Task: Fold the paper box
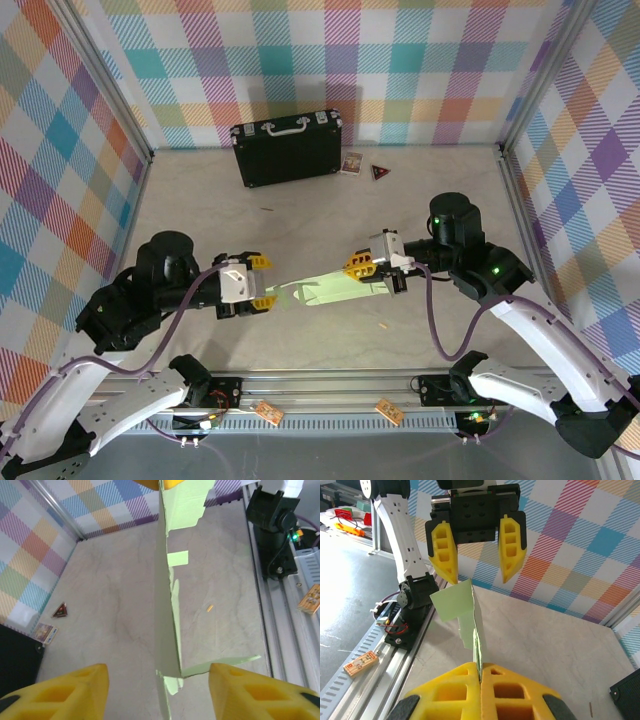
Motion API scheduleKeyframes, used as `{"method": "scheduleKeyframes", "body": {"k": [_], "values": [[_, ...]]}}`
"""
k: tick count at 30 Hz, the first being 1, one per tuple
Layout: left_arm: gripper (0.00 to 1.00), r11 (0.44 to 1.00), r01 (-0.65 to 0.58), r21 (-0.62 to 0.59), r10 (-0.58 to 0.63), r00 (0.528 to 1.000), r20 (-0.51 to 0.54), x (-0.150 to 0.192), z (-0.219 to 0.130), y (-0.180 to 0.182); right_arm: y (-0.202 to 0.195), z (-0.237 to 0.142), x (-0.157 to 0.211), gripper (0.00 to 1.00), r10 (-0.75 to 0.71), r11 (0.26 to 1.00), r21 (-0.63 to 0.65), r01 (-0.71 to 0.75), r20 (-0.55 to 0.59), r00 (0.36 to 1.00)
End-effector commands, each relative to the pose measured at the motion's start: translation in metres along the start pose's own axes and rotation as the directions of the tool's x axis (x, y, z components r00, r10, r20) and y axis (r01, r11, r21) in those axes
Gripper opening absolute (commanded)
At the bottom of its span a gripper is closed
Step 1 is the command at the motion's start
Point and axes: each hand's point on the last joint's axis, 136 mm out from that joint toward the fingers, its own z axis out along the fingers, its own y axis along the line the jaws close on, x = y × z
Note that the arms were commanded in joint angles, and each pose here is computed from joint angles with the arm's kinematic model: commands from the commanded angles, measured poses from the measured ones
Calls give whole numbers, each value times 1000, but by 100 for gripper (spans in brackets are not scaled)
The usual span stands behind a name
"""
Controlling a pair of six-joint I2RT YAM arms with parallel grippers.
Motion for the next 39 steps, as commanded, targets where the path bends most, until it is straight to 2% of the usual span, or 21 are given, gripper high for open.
{"method": "scheduleKeyframes", "body": {"k": [1,7,11,13,20,39], "values": [[61,1000,-23,-14,22,995,-93,20,-10,-6,6,-3,-12,0,-35,999,-24,36,48,998],[65,996,-78,-45,67,973,-220,41,-38,-13,11,-5,-7,0,-37,999,-24,38,20,999],[65,988,-122,-90,87,944,-319,54,-53,-6,16,-7,-7,0,-41,998,-35,42,27,999],[65,982,-147,-120,99,936,-337,55,-51,3,17,-7,-9,0,-43,998,-44,44,37,998],[62,985,-163,-48,154,976,-154,20,-23,3,17,-3,-5,0,-26,998,-61,28,40,999],[59,984,-149,102,144,988,49,-9,14,-9,15,1,-3,0,-15,997,-72,18,48,999]]}}
